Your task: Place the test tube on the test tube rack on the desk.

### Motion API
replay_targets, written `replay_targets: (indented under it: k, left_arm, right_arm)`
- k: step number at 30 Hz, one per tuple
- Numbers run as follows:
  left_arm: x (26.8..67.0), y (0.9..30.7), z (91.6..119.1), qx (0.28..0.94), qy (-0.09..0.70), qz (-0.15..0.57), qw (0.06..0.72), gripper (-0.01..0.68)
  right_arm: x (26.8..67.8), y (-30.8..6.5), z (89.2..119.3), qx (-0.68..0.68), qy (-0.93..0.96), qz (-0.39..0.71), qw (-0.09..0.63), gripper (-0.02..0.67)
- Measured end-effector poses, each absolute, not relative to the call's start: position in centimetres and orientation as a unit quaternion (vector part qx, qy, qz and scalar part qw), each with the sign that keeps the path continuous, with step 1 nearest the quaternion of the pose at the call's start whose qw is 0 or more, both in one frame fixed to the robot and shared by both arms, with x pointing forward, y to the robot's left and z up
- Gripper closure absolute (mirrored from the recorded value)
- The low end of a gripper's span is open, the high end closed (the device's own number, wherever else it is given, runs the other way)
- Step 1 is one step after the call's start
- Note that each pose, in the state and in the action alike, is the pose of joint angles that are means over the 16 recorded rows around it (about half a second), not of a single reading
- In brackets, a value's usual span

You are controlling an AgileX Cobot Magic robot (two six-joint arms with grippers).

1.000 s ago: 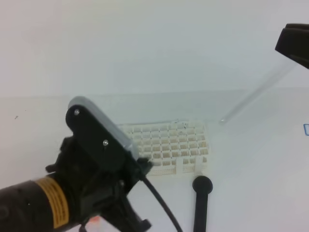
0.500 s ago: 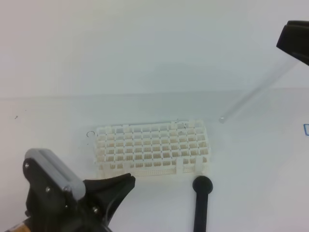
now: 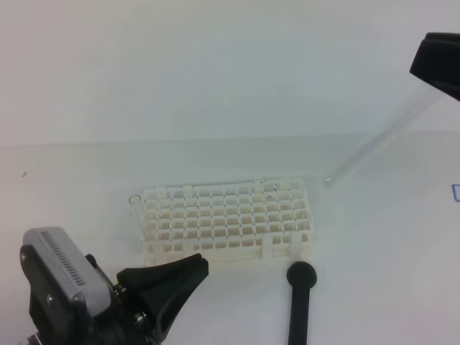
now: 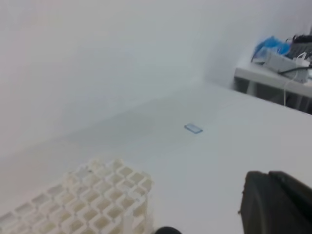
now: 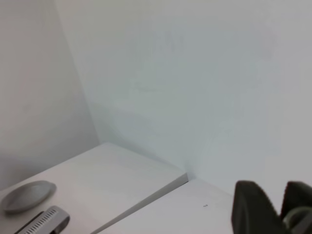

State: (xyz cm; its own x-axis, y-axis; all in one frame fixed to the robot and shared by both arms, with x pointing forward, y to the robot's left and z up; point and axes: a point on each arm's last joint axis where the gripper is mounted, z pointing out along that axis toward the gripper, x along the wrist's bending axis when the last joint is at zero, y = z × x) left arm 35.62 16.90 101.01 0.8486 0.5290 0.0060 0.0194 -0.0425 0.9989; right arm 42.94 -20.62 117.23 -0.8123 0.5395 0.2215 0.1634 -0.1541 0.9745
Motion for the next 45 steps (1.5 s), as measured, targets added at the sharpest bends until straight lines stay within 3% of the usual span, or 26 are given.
replay_targets:
  k: [12, 28, 45]
  left_arm:
    - [34.1, 18.2, 102.0, 0.686, 0.171, 0.221, 0.672, 0.674]
    - [29.3, 23.8, 105.9, 0.587, 0.095, 0.432, 0.678, 0.674]
    - [26.2, 25.8, 106.9, 0.515, 0.047, 0.583, 0.627, 0.674]
  right_arm:
    - [42.9, -20.6, 117.2, 0.275, 0.636, 0.709, 0.132, 0.533]
    - [42.9, -20.6, 117.3, 0.276, 0.636, 0.709, 0.132, 0.533]
    - [42.8, -20.6, 117.3, 0.271, 0.637, 0.710, 0.128, 0.533]
